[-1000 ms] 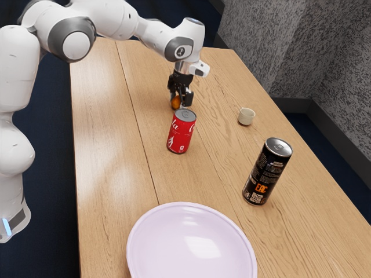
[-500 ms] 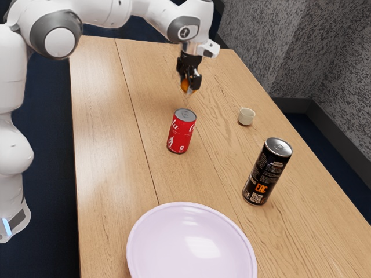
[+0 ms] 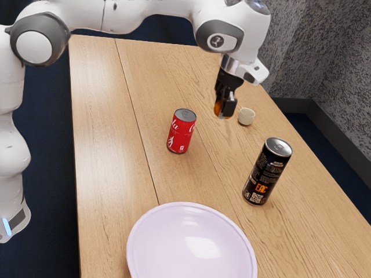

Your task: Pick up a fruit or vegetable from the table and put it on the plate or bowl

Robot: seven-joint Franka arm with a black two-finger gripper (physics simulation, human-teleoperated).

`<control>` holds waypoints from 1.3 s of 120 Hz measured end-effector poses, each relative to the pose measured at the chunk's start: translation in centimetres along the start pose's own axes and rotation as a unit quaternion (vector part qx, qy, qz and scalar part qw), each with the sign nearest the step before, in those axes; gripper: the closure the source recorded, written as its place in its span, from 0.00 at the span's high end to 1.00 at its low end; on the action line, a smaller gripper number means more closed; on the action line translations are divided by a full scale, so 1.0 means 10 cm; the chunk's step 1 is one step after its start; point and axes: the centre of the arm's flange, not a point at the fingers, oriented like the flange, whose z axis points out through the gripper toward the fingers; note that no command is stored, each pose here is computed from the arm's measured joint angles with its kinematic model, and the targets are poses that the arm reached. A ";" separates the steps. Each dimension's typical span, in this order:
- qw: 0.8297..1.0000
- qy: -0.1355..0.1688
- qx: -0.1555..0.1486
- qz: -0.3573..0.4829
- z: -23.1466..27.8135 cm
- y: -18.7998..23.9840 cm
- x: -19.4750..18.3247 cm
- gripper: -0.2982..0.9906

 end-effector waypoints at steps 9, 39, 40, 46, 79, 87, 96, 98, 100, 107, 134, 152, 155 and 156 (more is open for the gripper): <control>1.000 -0.008 -0.001 0.019 -0.03 0.30 -0.01 0.35; 0.994 -0.022 -0.016 0.105 -0.08 1.47 -0.10 0.34; 0.994 -0.023 -0.018 0.108 -0.07 1.51 -0.10 0.34; 0.991 -0.027 -0.024 0.131 -0.06 1.79 -0.14 0.33; 0.972 -0.035 -0.030 0.232 -0.02 3.06 -0.47 0.32; 0.966 -0.026 -0.024 0.256 -0.09 3.34 -0.62 0.34; 0.960 -0.019 -0.017 0.279 -0.11 3.64 -0.77 0.39; 0.959 -0.018 -0.016 0.282 -0.12 3.69 -0.79 0.40; 0.959 -0.017 -0.015 0.284 -0.12 3.73 -0.82 0.41; 0.959 -0.015 -0.011 0.282 -0.11 3.79 -0.85 0.48; 0.966 -0.015 -0.003 0.259 -0.10 3.80 -0.85 0.71; 0.980 -0.035 0.006 0.197 0.05 3.30 -0.50 0.75; 0.986 -0.038 0.008 0.163 0.04 2.97 -0.31 0.75; 0.987 -0.039 0.009 0.153 0.04 2.86 -0.25 0.75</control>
